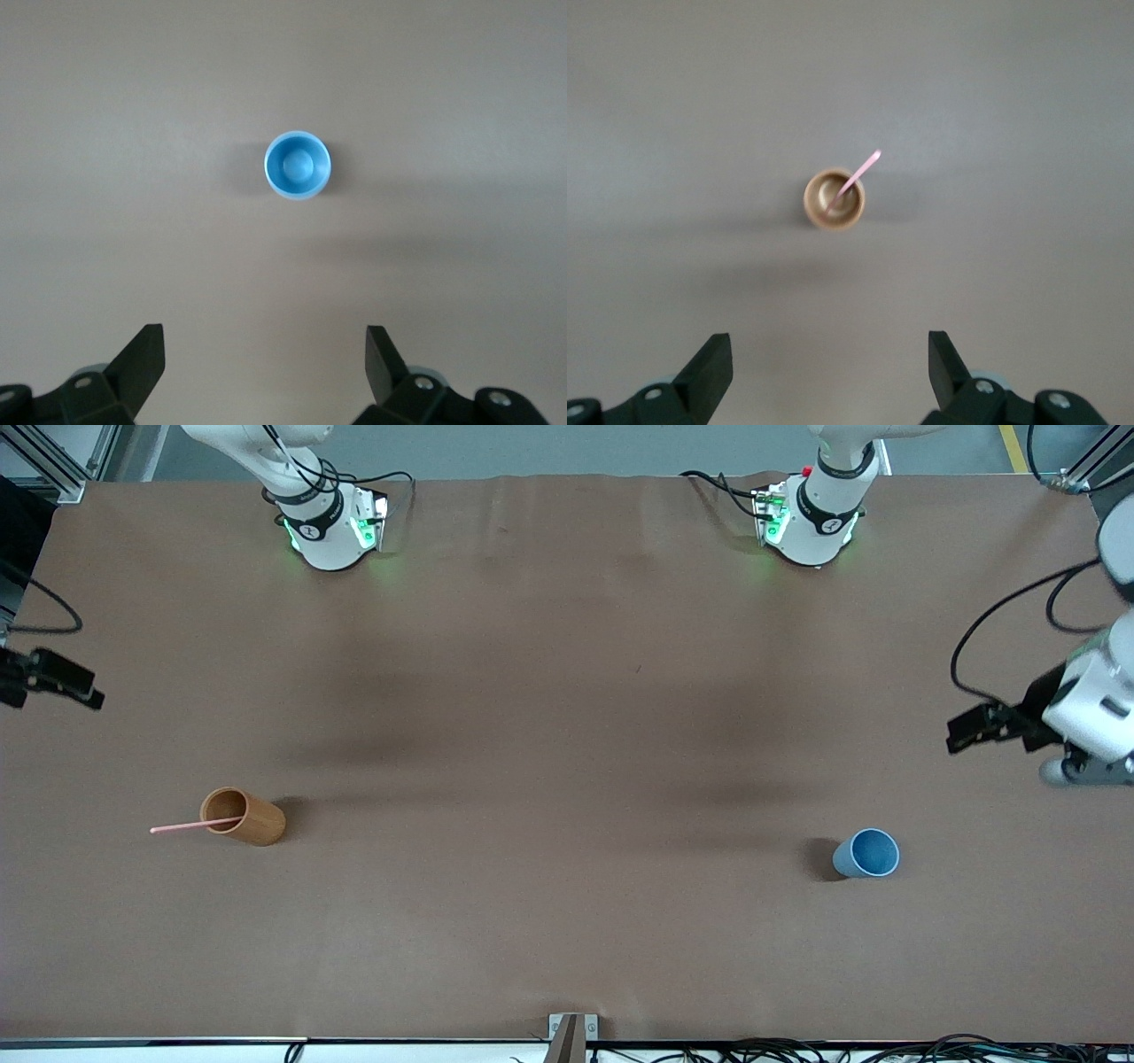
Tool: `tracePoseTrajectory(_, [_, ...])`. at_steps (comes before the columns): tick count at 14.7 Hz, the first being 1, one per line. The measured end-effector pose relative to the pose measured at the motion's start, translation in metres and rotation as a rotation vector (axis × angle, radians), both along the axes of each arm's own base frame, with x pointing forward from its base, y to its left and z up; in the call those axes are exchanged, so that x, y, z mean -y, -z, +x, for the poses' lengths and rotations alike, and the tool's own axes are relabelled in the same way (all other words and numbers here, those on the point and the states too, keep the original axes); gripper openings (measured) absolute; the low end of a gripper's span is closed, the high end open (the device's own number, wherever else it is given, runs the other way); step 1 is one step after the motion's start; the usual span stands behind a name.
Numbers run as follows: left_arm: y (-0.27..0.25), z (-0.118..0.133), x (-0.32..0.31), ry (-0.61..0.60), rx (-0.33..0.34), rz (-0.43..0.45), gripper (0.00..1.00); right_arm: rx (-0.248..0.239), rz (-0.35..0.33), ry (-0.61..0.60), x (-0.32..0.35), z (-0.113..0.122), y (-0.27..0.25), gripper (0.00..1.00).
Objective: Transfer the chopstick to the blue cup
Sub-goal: 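Reach the right gripper to the pink chopstick while the left gripper reaches the blue cup, then grasp the pink chopstick with the right gripper while the left gripper grasps the cup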
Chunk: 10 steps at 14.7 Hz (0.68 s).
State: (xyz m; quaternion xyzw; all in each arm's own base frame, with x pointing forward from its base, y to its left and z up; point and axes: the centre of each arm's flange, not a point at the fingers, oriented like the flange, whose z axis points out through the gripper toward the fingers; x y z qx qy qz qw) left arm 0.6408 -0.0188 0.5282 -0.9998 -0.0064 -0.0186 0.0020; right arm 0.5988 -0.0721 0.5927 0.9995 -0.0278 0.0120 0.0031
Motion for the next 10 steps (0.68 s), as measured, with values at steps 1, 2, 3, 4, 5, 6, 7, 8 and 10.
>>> tracePoseTrajectory(1, [0.021,0.011,-0.005,-0.007,0.010,-0.004,1.00,-0.006,0.008,0.019,0.011,0.011,0.019,0.98])
tracePoseTrajectory(2, [0.045,0.020,-0.007,-0.010,0.020,-0.007,1.00,-0.008,0.018,0.033,0.023,0.022,0.037,0.97])
tracePoseTrajectory(3, [0.068,0.028,-0.008,-0.011,0.031,-0.011,1.00,-0.011,0.032,0.045,0.032,0.033,0.054,0.97])
tracePoseTrajectory(4, [0.093,0.036,-0.007,-0.010,0.038,-0.015,1.00,-0.018,0.047,0.057,0.040,0.043,0.070,0.96])
tracePoseTrajectory(5, [0.117,0.043,-0.007,-0.010,0.044,-0.020,1.00,-0.028,0.066,0.071,0.046,0.052,0.085,0.96])
tracePoseTrajectory(6, [0.140,0.050,-0.006,-0.009,0.052,-0.024,1.00,-0.038,0.089,0.084,0.050,0.061,0.100,0.95])
tracePoseTrajectory(7, [0.163,0.056,-0.006,-0.009,0.061,-0.028,1.00,-0.038,0.117,0.097,0.052,0.069,0.116,0.93])
tracePoseTrajectory(8, [0.183,0.061,-0.006,-0.010,0.069,-0.032,0.99,-0.032,0.145,0.111,0.052,0.077,0.132,0.93])
tracePoseTrajectory(10, [0.210,0.066,-0.007,-0.012,0.070,-0.036,0.89,-0.040,0.189,0.133,0.052,0.088,0.163,0.90])
